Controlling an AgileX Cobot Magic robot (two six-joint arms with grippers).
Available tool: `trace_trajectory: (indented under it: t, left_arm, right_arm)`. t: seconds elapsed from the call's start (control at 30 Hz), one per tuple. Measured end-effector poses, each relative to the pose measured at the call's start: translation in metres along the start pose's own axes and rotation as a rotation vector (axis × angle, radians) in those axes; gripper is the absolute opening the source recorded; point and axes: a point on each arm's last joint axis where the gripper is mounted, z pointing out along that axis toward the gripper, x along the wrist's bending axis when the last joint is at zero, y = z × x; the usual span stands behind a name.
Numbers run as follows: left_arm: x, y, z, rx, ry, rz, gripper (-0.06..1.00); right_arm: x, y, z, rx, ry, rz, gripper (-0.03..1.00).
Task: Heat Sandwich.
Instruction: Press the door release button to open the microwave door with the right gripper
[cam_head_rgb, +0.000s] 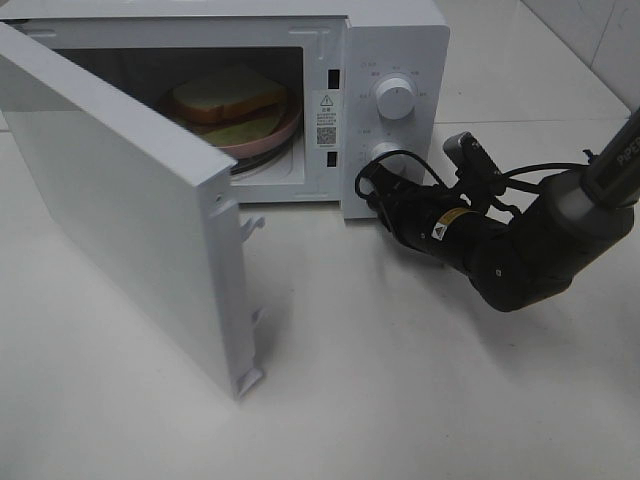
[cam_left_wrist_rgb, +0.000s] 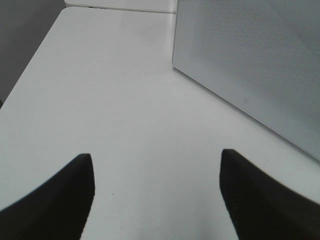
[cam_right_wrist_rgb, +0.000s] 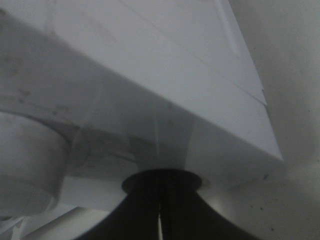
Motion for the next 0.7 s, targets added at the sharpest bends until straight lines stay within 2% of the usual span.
trace_trajectory:
  t: [0.7]
  left_arm:
    - [0.0000,0.0000,0.0000,0.000,0.000,0.000,0.67]
  right_arm:
    - [0.0000,0.0000,0.0000,0.000,0.000,0.000,0.01]
